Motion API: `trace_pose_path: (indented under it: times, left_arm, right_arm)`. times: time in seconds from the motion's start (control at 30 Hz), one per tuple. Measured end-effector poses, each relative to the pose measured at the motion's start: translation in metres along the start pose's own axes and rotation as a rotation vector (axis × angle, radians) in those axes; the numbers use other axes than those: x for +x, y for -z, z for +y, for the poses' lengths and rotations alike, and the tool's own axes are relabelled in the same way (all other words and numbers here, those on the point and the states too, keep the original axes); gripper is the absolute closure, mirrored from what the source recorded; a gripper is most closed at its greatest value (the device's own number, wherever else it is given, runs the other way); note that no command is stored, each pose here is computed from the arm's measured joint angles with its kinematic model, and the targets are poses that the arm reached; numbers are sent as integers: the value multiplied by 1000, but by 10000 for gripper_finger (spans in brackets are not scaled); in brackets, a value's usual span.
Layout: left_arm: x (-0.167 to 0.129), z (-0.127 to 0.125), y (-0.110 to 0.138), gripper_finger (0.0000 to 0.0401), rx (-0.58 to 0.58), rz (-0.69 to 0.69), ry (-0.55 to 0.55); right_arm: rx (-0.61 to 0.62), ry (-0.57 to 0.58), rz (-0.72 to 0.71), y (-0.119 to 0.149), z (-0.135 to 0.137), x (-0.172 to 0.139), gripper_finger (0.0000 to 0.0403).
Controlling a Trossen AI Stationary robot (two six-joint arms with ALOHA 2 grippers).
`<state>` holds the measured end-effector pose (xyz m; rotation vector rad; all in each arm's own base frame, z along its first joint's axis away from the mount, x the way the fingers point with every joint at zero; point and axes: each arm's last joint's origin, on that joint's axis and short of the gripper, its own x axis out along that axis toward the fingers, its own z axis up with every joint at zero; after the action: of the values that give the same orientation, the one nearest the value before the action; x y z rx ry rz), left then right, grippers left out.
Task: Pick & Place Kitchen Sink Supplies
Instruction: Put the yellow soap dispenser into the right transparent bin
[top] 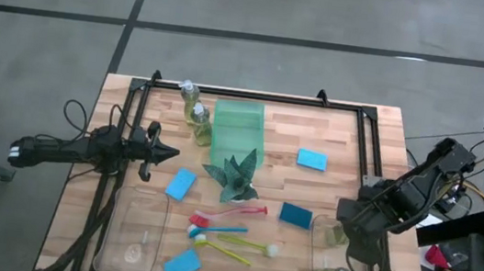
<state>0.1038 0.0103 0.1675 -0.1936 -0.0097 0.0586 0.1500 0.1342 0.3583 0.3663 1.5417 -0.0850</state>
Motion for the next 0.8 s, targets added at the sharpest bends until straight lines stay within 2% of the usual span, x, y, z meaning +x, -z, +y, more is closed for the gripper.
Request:
trace_pose_path:
  times: [0.3,0.8]
  left_arm:
    - [0,0,0,401,0,0,0]
    - [0,0,0,401,0,0,0]
  right_arm:
    - [16,-45,-27,5,-11,-11,138]
    - [-6,-33,63,12,-22,6,138]
